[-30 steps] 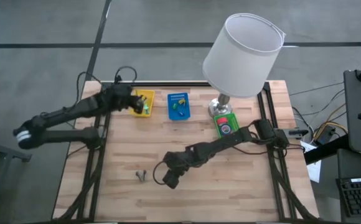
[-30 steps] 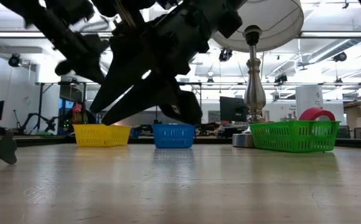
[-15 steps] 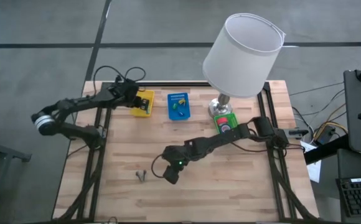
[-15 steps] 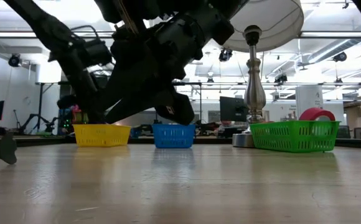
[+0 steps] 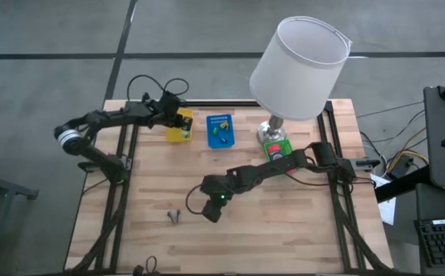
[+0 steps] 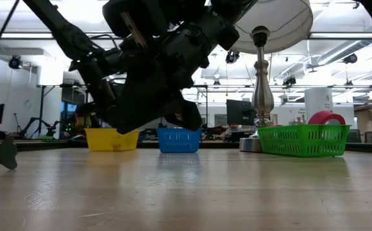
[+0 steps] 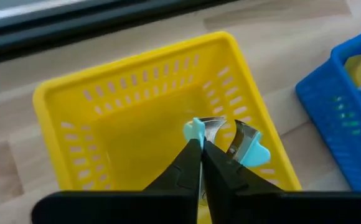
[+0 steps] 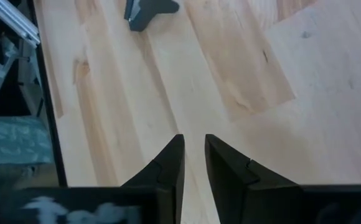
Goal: Pick and place Stapler, Stapler remover, tape
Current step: Put the light blue green staple remover into the yellow bin, then put the black staple remover into the yellow bin
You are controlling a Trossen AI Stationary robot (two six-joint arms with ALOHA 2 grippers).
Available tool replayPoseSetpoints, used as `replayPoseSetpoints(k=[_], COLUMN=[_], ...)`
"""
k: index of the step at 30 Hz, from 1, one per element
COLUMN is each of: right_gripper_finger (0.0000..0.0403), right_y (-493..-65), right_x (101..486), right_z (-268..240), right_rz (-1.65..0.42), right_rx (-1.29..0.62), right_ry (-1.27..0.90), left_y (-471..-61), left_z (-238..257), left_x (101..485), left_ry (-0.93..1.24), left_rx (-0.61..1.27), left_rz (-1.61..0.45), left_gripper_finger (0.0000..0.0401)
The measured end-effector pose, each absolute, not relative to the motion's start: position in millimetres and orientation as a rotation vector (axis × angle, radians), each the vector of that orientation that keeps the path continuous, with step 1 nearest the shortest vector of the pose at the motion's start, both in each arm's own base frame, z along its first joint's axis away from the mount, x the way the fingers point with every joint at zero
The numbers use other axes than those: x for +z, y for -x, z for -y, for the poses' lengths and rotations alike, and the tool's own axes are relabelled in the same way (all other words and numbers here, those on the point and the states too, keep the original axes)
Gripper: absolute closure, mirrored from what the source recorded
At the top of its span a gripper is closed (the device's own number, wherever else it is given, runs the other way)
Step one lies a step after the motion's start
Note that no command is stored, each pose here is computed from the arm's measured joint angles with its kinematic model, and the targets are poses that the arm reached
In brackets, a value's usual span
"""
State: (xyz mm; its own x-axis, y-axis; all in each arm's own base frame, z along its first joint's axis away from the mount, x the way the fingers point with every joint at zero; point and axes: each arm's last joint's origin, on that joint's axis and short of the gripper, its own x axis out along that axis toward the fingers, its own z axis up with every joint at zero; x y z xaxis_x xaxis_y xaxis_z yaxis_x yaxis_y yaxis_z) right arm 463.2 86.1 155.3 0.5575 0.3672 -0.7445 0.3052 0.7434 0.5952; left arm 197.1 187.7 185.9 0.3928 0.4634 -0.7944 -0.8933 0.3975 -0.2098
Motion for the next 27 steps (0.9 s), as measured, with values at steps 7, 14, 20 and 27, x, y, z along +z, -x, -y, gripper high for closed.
replayPoseSetpoints(k=[7, 14, 20, 27], right_gripper_finger=[0.0341, 0.0338, 0.0345, 0.0343], right_y=[-464, -464, -464, -462], right_x=[156, 156, 155, 159], right_z=[-82, -79, -77, -77], right_rz=[-1.006, -1.005, -1.007, -1.020], right_rx=[0.064, 0.064, 0.061, 0.046], right_ry=[-0.750, -0.754, -0.752, -0.750], left_y=[-205, -203, -192, -180], left_z=[-195, -191, -163, -109], left_x=[194, 210, 230, 247], left_ry=[0.678, 0.695, 0.684, 0.806], left_rx=[0.944, 0.905, 0.783, 0.687], left_rz=[-0.716, -0.710, -0.782, -0.865], left_gripper_finger=[0.0314, 0.0249, 0.0243, 0.0253])
